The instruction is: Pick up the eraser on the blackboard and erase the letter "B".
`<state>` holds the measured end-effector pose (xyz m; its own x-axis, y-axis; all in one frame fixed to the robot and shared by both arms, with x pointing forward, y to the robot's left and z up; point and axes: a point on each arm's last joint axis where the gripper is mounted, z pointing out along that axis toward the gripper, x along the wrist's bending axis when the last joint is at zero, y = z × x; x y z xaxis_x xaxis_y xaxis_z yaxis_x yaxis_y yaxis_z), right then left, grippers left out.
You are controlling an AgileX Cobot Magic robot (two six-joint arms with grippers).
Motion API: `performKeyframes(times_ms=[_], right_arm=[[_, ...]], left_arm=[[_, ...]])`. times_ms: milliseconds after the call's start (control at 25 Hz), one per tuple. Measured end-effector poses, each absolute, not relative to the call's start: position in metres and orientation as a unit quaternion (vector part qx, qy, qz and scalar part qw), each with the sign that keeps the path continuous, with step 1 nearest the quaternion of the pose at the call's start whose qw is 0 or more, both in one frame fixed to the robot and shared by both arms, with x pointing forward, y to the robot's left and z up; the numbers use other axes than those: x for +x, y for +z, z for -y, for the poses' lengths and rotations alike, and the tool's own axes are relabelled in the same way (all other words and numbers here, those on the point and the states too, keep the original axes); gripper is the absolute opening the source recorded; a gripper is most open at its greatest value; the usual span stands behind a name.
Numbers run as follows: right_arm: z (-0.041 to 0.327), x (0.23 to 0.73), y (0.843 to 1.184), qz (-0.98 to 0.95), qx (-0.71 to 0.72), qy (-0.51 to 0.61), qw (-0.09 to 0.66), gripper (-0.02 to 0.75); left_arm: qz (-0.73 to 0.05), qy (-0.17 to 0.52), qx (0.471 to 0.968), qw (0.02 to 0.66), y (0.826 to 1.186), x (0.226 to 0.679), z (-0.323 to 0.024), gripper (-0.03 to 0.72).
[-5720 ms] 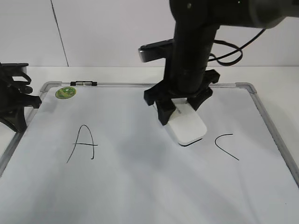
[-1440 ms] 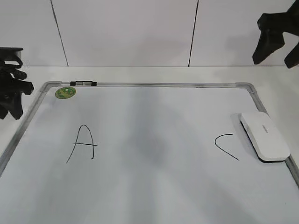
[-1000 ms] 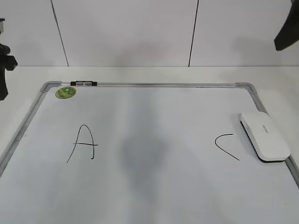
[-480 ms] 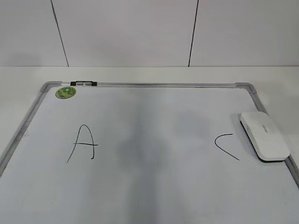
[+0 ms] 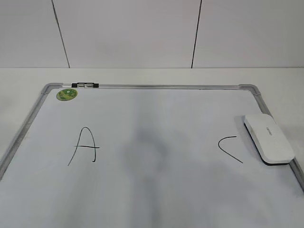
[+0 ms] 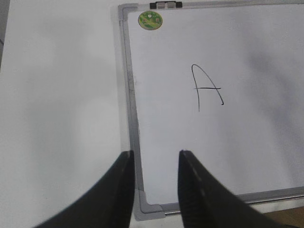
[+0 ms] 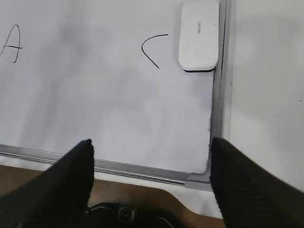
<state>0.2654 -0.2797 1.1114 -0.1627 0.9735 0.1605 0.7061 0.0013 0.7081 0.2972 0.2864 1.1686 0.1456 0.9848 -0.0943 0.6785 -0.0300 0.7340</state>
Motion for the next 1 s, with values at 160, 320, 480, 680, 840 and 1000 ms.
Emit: performKeyframes(times_ms=[160, 320, 480, 680, 840, 1000], right_arm=[[0.281, 0.239, 1.094, -0.672, 0.603, 0.370, 0.220, 0.585], [0.282, 0.222, 1.075, -0.678, 0.577, 0.381, 0.248, 0.585], [0.283, 0.210, 1.062, -0.692, 0.540, 0.386, 0.283, 0.585], [0.286, 0.217, 1.047, -0.700, 0.540, 0.365, 0.290, 0.585], [0.287, 0.221, 1.047, -0.693, 0.537, 0.368, 0.309, 0.585], [0.288, 0.221, 1.048, -0.693, 0.537, 0.366, 0.313, 0.585]], left_arm=[[-0.591, 0.263, 0.670, 0.365, 1.157, 0.258, -0.289, 0.235], [-0.577, 0.282, 0.660, 0.389, 1.140, 0.231, -0.291, 0.235], [-0.564, 0.298, 0.651, 0.412, 1.123, 0.209, -0.292, 0.235], [-0.562, 0.296, 0.657, 0.405, 1.091, 0.205, -0.292, 0.235], [-0.557, 0.292, 0.674, 0.387, 1.066, 0.214, -0.292, 0.235], [-0.549, 0.307, 0.668, 0.398, 1.058, 0.226, -0.291, 0.235]])
